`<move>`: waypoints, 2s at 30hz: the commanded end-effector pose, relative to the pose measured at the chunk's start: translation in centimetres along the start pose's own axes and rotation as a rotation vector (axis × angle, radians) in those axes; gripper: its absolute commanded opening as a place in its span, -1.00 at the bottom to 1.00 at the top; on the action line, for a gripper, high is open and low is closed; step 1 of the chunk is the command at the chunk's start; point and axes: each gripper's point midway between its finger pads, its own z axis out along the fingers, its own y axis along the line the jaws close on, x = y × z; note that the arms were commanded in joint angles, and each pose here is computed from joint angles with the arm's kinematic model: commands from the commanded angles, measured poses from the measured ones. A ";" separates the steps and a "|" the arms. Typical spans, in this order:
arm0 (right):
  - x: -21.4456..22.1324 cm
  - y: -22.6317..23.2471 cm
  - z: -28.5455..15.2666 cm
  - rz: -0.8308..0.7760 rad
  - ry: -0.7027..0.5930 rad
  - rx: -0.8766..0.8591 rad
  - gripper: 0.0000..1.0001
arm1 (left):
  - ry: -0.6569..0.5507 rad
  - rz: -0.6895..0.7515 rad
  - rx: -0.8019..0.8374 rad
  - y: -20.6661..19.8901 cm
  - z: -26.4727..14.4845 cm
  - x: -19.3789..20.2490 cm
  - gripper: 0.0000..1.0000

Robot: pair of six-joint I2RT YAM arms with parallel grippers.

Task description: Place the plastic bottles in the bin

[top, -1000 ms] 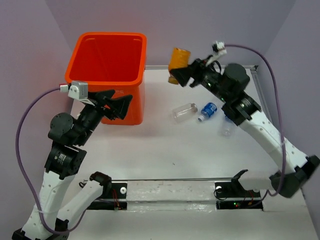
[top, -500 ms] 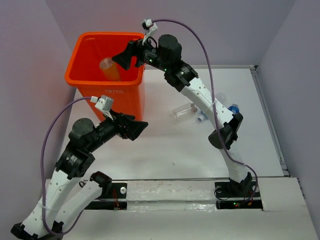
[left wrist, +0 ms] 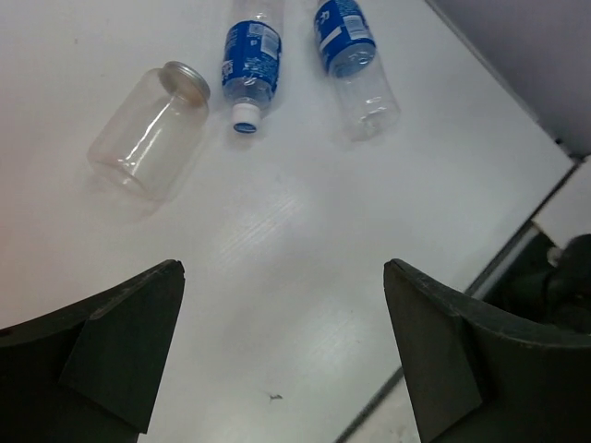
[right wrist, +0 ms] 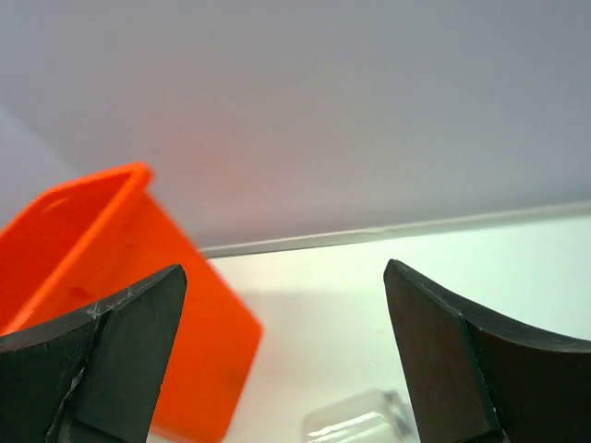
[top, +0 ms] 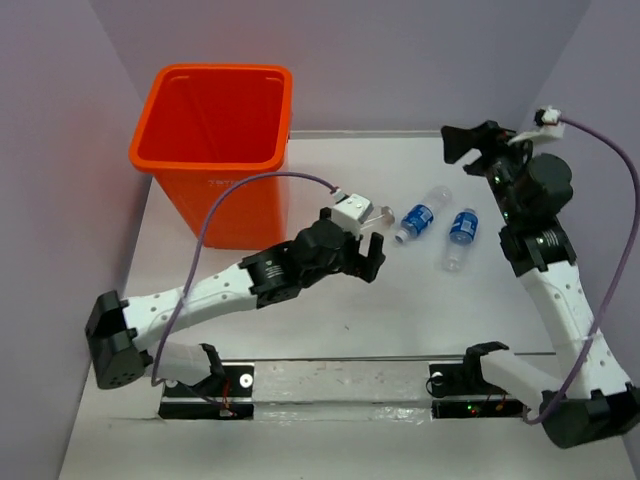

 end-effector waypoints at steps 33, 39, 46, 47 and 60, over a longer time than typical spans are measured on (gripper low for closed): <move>24.0 -30.9 -10.8 0.286 0.439 0.780 0.99 | 0.388 0.374 -0.189 15.1 23.2 9.2 0.19; 25.8 -31.6 -10.4 0.310 0.481 0.771 0.92 | 0.244 0.339 -0.171 11.4 19.6 3.4 0.04; 26.0 -31.7 -10.4 0.328 0.477 0.779 0.31 | -0.120 0.307 -0.116 2.5 10.8 -11.3 0.04; 26.1 -31.7 -10.6 0.331 0.476 0.787 0.26 | -0.168 0.296 -0.113 1.6 9.5 -13.1 0.04; 13.9 -20.7 -10.9 0.264 0.162 0.513 -0.31 | -0.728 0.100 -0.511 12.8 -12.9 -31.2 0.18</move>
